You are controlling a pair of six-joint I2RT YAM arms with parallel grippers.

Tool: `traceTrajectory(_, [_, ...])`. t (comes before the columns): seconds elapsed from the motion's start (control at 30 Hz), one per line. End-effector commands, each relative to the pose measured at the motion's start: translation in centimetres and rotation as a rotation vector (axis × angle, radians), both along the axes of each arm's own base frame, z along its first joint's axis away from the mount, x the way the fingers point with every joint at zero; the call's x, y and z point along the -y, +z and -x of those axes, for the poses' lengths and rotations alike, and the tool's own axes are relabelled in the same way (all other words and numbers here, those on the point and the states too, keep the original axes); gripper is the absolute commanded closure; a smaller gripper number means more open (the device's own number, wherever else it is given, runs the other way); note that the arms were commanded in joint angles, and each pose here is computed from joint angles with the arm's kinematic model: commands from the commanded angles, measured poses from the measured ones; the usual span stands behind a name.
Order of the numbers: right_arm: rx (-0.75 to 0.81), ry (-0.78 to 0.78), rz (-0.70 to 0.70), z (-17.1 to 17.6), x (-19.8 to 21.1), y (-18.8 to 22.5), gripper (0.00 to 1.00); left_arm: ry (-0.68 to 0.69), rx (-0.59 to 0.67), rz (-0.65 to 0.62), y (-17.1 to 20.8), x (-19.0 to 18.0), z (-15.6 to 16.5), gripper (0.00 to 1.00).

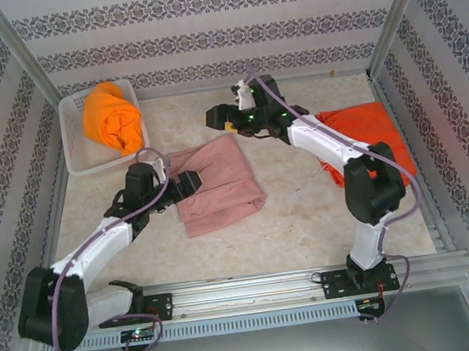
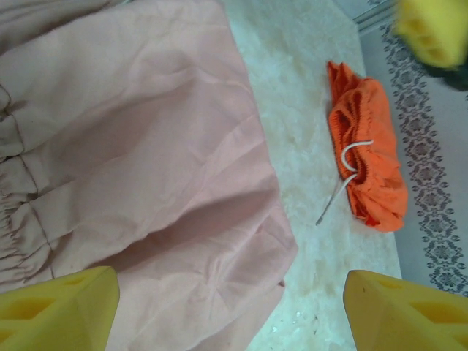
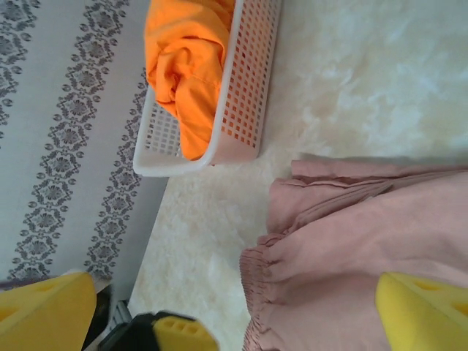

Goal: Fold and stack the shorts

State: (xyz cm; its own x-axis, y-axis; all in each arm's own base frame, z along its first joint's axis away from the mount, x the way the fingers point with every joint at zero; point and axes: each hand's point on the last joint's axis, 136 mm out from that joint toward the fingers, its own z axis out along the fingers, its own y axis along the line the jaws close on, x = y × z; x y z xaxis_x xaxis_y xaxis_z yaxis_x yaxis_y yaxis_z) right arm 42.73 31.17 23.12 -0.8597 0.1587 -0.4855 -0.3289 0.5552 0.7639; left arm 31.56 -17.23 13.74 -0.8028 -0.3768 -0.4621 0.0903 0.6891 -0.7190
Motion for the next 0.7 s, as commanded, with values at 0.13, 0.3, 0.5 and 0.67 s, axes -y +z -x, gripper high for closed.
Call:
traceTrajectory(0.13, [-0.055, -0.022, 0.152, 1.2, 5.2, -6.1, 0.02, -0.018, -0.098, -0.037, -5.6, 0.1, -0.7, 0.22])
traceTrajectory(0.3, [-0.113, 0.020, 0.226, 2.2, 6.7, -9.5, 0.02, 0.010, -0.177, -0.144, -10.4, -1.8, 1.2, 0.22])
traceTrajectory(0.5, [-0.223, 0.104, 0.290, 3.5, 6.8, -14.0, 0.03, 0.017, -0.217, -0.164, -12.7, -2.4, 2.5, 0.23])
traceTrajectory(0.67, [-0.263, 0.117, 0.333, 3.8, 7.1, -16.4, 0.06, 0.013, -0.222, -0.164, -12.9, -2.4, 2.6, 0.23])
